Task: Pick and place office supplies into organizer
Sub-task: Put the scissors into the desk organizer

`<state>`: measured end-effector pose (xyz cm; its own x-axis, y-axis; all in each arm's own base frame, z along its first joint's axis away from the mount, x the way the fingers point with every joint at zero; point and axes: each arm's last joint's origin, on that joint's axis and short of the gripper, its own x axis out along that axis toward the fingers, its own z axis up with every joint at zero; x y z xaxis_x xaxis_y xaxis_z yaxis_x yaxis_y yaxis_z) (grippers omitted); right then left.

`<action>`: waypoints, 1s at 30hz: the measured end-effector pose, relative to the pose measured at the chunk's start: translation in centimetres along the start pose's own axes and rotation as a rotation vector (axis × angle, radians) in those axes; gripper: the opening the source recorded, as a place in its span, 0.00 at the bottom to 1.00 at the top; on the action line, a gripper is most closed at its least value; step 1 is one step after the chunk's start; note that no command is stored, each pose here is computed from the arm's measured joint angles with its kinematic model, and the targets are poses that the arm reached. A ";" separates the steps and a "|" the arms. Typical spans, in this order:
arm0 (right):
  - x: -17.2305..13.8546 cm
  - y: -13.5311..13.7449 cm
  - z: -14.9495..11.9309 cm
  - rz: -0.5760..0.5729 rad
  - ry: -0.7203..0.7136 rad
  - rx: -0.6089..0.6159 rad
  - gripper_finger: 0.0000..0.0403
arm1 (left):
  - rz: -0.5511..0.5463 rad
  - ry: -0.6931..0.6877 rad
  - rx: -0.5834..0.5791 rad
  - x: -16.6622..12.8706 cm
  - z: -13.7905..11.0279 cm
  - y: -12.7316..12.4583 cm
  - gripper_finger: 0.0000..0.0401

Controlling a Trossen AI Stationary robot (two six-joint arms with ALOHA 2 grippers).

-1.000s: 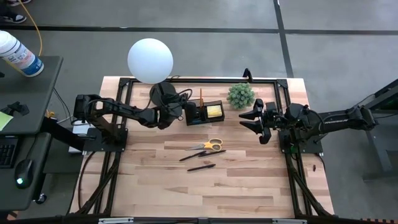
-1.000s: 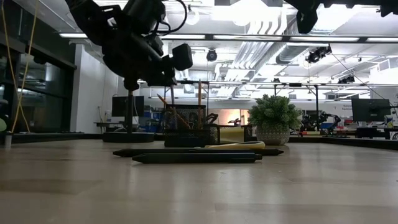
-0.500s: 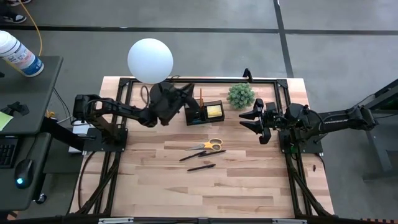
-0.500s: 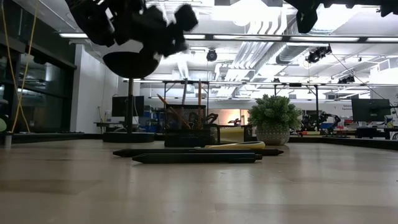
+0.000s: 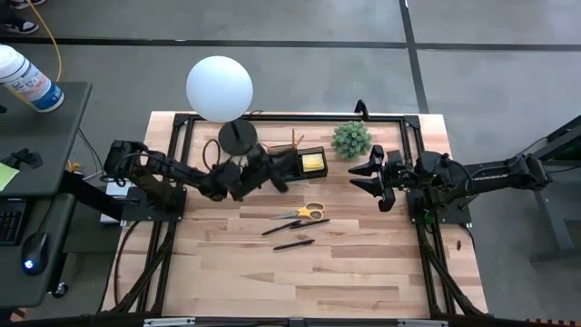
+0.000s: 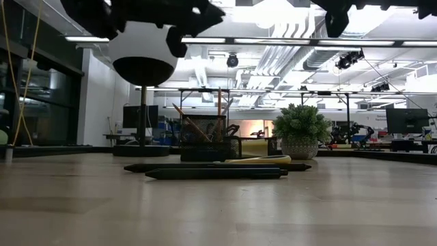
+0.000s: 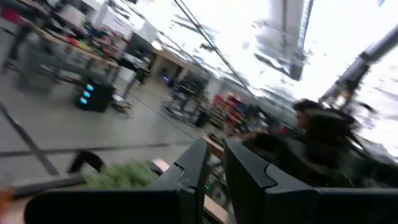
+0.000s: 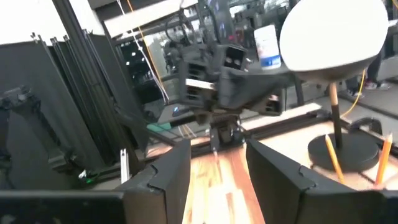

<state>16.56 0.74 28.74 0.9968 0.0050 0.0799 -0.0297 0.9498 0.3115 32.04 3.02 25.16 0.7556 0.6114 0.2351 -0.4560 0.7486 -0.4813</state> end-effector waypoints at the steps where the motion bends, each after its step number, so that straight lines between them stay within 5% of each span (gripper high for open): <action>1: 0.0 0.0 -0.1 -0.001 0.014 0.005 0.38 | -0.015 0.023 0.004 -0.4 -0.3 -0.5 0.12; 11: -0.2 -0.2 -2.2 0.070 0.259 0.055 0.39 | -0.088 0.389 -0.034 -5.6 -4.9 -4.5 0.12; 21: 1.2 -1.1 -6.3 0.059 0.482 -0.063 0.39 | -0.072 0.687 -0.133 -11.7 -7.7 -6.8 0.12; 30: 4.2 -1.8 -10.4 0.017 0.603 -0.014 0.39 | 0.000 0.831 0.008 -13.8 -8.9 -5.9 0.12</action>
<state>21.61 2.33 18.72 0.8628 0.1927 -0.4673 -0.0488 0.9519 0.3024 28.45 -12.15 17.28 0.8554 0.2249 -0.4666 -0.4568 0.7522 -0.4749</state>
